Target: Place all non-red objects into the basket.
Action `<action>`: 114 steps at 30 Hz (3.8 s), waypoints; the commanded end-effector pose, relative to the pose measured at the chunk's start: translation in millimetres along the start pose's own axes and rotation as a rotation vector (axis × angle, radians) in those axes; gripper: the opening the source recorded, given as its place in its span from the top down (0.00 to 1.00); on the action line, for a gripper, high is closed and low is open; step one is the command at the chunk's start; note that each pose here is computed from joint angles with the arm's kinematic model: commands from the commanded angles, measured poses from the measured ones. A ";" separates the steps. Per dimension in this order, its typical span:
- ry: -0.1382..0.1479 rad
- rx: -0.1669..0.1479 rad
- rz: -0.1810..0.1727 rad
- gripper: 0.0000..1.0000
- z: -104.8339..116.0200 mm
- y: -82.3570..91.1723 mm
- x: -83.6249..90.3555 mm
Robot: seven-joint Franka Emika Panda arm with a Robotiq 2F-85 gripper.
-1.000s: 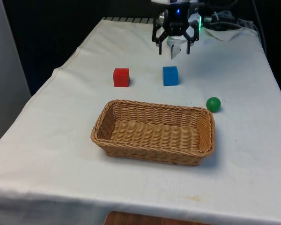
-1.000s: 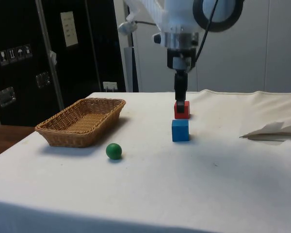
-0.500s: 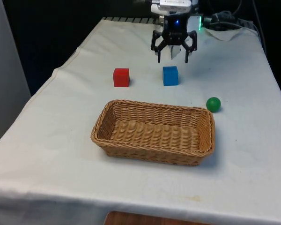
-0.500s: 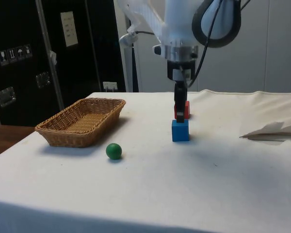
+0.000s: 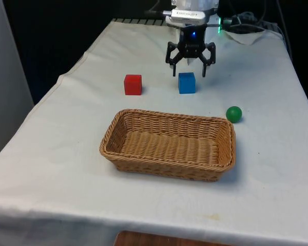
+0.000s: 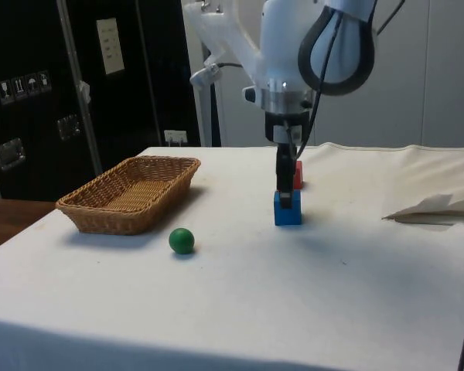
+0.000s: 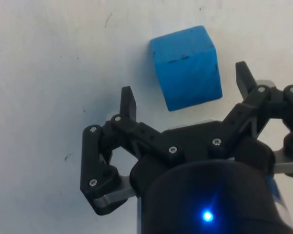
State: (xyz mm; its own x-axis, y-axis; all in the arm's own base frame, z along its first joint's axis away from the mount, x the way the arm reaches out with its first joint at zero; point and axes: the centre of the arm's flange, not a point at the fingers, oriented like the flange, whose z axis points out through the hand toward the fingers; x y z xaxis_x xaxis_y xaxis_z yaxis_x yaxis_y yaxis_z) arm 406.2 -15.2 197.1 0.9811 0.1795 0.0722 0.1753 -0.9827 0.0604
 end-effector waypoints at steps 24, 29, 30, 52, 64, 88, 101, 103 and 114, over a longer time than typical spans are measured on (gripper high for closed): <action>-0.001 -0.020 0.006 0.00 27.8 -4.8 2.6; -0.001 -0.020 0.011 0.00 26.3 -3.8 2.9; 0.000 -0.019 0.016 0.00 23.6 -2.5 3.3; -0.003 -0.013 0.027 0.00 18.4 -1.1 3.4; -0.007 -0.014 0.026 0.03 18.9 0.0 3.1; 0.003 -0.015 0.032 0.98 12.0 1.7 10.9; 0.044 0.014 0.041 0.98 -30.6 -3.9 36.1; 0.048 0.019 0.039 0.98 -37.3 -5.5 39.3; 0.070 0.042 0.035 0.98 -75.3 -9.2 64.3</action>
State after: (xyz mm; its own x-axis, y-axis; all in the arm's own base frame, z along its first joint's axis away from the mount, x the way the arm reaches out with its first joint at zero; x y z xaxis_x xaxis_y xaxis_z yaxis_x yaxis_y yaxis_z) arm 459.0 9.8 274.6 0.9773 0.1507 0.1490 0.1514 -0.9884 0.0068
